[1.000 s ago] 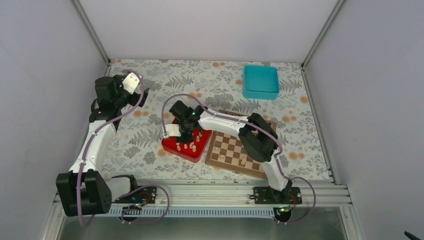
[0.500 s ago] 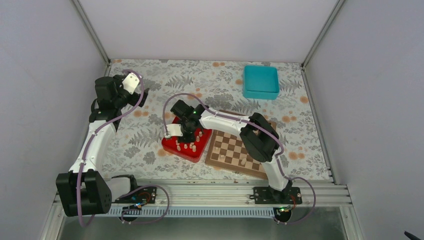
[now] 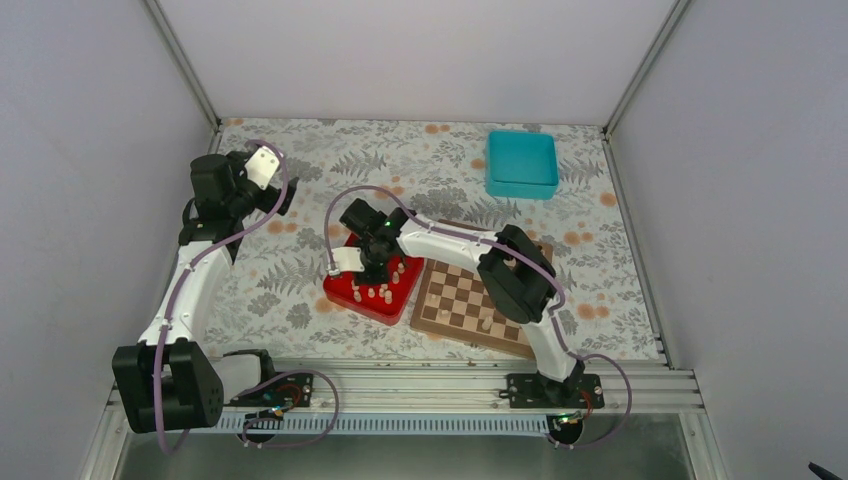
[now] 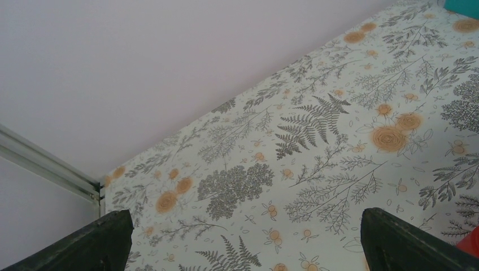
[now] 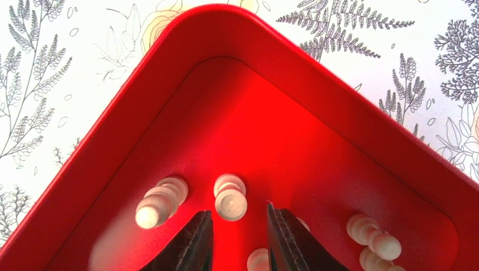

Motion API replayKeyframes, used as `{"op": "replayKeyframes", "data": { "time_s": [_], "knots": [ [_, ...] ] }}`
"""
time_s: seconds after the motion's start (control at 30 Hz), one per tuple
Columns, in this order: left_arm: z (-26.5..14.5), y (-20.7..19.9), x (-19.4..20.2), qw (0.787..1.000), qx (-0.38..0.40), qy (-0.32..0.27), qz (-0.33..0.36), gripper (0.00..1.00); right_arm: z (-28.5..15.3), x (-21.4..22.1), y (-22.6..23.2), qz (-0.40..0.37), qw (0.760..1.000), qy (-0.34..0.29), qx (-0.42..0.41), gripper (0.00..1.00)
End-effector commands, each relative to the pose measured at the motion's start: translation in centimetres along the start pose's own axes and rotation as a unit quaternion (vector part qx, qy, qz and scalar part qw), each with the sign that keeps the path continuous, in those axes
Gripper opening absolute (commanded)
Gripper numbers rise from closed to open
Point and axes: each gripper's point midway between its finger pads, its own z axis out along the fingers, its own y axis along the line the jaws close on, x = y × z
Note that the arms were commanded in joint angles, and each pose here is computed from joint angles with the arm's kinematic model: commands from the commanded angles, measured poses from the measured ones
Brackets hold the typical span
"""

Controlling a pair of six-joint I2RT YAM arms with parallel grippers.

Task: Set up the chess pieces on the board
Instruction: Pick up the chess piece from the storage box.

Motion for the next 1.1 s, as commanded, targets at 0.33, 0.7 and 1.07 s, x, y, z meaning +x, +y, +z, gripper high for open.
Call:
{"op": "replayKeyframes", "data": {
  "time_s": [0.33,0.7,1.07],
  "knots": [
    [-0.2,0.0,-0.1,1.000,0.005,-0.014,0.001,1.00,1.4,-0.4,-0.5,-0.005,1.000,-0.001,-0.016,0.27],
    [-0.2,0.1,-0.2,1.000,0.006,-0.015,0.000,1.00,1.6,-0.6,-0.4,-0.009,1.000,-0.007,-0.018,0.27],
    [-0.3,0.2,-0.2,1.000,0.005,-0.015,0.000,1.00,1.2,-1.3,-0.6,-0.012,1.000,-0.017,-0.018,0.14]
  ]
}}
